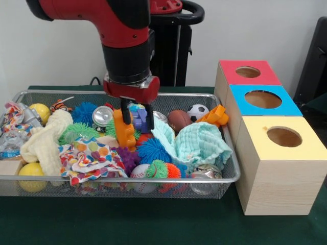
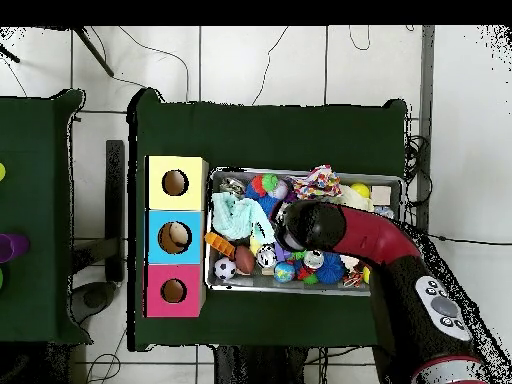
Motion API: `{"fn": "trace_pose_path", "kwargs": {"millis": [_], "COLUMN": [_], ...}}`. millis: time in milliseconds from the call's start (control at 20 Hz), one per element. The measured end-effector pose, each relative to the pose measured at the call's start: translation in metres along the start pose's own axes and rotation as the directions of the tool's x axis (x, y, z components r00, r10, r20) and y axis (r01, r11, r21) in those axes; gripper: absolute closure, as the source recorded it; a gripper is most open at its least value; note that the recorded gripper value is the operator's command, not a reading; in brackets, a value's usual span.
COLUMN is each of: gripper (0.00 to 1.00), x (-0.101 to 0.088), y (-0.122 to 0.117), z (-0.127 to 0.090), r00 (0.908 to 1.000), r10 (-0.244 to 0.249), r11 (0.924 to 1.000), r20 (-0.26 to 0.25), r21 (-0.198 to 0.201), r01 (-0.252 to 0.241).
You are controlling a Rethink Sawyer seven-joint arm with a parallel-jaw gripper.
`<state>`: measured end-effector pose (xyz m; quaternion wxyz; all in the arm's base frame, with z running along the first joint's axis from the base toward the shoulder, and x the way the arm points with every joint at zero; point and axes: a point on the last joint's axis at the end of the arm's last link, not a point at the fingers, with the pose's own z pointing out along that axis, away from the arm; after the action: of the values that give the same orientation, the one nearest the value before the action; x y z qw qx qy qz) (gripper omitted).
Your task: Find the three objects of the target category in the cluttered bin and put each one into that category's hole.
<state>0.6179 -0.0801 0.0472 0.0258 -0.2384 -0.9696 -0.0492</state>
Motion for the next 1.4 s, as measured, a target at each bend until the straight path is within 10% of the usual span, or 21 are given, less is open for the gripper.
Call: {"fn": "trace_pose_path", "kwargs": {"millis": [650, 1400], "gripper": [0.00, 0.00], "x": [-0.018, -0.016], "y": [-0.052, -0.048], "z": [0.030, 0.029], "r00": [0.9990, 0.9995], "r10": [0.037, -0.012], "r11": [0.9988, 0.9997], "r20": [-0.024, -0.030], "r21": [-0.029, -0.022], "r01": [-0.038, 0.011]}}
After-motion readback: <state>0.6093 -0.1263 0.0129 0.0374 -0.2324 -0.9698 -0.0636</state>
